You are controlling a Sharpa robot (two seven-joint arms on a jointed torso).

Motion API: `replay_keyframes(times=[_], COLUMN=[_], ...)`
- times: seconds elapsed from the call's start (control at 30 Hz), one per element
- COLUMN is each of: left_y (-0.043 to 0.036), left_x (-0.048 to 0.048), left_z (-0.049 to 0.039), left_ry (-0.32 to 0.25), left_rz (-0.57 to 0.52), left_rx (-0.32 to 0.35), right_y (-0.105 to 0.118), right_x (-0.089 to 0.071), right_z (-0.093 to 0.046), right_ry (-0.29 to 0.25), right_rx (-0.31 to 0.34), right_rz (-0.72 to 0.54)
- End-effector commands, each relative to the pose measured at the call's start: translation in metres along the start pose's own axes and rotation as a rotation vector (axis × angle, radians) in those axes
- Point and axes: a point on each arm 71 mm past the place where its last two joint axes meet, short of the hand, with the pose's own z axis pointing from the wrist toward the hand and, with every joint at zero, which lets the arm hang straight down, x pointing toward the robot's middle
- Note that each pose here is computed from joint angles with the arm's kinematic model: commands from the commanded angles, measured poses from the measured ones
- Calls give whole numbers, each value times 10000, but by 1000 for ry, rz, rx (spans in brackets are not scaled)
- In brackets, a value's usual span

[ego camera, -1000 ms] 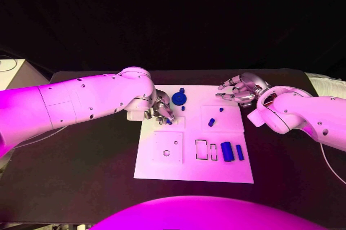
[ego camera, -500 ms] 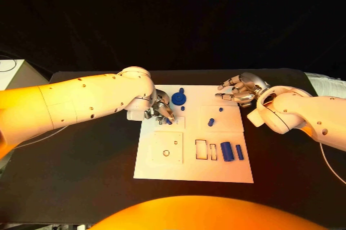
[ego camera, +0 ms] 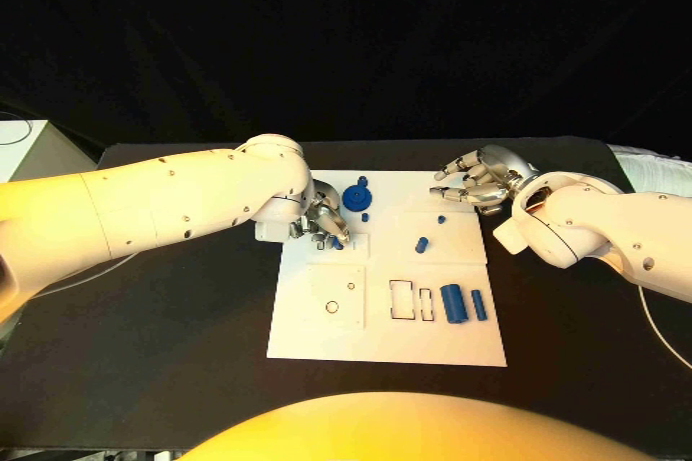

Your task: Assemble the parts on the task board

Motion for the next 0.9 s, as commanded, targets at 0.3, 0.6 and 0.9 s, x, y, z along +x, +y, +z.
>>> replay_keyframes(times=[0.3,0.6,0.9], left_y=[-34,-26,5], left_x=[123,142,152], left_z=[80,91,88], left_ry=[40,57,84], left_rz=[23,8,-10], left_rx=[-4,2,6], right_y=[10,12,10], right_x=[8,11,8], right_z=[-6,-6,-6], right_ry=[8,9,9], right_rx=[-13,-13,-12], right_rz=[-7,-7,-7])
